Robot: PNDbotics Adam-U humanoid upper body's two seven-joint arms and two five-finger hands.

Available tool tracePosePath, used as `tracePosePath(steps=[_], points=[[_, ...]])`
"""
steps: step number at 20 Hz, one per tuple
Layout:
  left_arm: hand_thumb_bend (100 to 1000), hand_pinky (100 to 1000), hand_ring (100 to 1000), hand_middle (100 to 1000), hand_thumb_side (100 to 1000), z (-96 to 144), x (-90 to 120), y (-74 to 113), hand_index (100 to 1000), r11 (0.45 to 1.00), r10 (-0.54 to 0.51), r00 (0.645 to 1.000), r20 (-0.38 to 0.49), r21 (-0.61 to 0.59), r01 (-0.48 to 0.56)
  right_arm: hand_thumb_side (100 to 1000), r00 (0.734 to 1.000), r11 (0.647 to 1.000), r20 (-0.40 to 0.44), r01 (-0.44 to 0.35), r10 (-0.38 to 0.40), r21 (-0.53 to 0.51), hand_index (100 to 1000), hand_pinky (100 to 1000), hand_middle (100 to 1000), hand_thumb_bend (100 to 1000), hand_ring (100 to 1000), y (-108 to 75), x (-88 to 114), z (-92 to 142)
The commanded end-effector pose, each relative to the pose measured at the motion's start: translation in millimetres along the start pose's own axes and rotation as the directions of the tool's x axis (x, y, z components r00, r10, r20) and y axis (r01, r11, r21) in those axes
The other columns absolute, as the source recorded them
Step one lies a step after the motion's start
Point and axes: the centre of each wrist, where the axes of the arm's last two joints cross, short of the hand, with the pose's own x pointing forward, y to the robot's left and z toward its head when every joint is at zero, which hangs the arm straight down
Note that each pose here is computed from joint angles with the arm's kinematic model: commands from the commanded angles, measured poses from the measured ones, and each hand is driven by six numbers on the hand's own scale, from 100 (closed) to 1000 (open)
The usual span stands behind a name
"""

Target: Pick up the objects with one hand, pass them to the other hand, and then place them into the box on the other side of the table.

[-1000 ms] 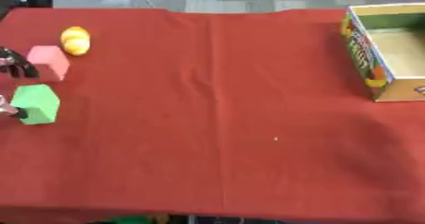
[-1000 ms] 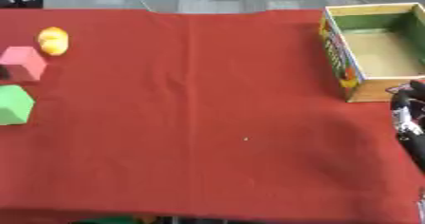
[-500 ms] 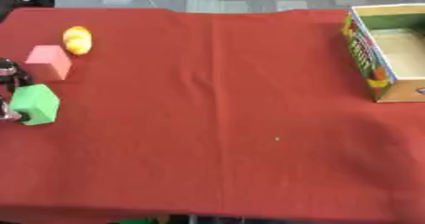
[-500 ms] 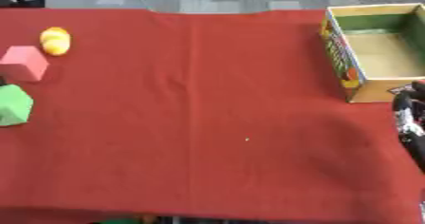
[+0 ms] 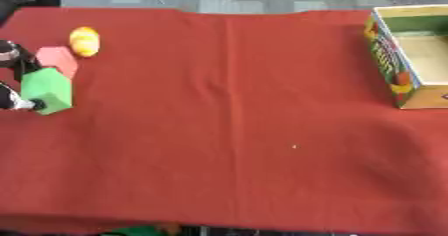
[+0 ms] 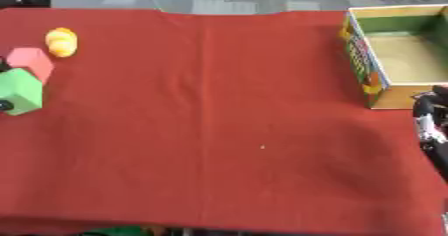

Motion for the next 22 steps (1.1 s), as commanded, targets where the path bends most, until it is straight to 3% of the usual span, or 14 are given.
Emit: tracePosePath(steps=[1,5,10,15,19,22], points=[[483,753,566,529,316,5.3,20.0,21.8,634,0.991,0.035,0.993,0.116,0.124,-0.049,603,0.993,0.996,0.109,-0.057,0.050,0.063,855,749,714,272,716,-4.2,20.9,-17.2],[504,752,565,526,319,-7.6,49.4,14.9,626,0.969,0.148,0.949,0.277,0.153,-0.196,592,0.966,0.979,0.256,-0.092,0.043,0.184,860,753,719,278,721,14.3,50.0,-38.7],[530,752,563,522,324,-31.9,84.5,0.7,618,0.915,0.322,0.835,0.447,0.081,-0.396,578,0.904,0.926,0.427,-0.132,-0.035,0.354,866,756,726,282,727,50.3,87.8,-58.9],[550,754,565,523,322,-57.2,120.0,-13.2,617,0.856,0.456,0.702,0.546,-0.053,-0.515,559,0.807,0.887,0.588,-0.228,-0.059,0.402,870,759,735,302,735,79.8,124.0,-71.1],[559,754,563,521,317,-73.6,142.1,-20.6,615,0.800,0.562,0.592,0.578,-0.197,-0.567,546,0.720,0.860,0.693,-0.335,-0.029,0.384,868,763,742,324,738,96.9,143.6,-74.1],[569,756,565,523,315,-79.9,154.5,-22.2,617,0.768,0.613,0.535,0.581,-0.281,-0.575,544,0.643,0.842,0.765,-0.426,0.023,0.332,880,772,752,355,749,103.2,153.0,-74.1]])
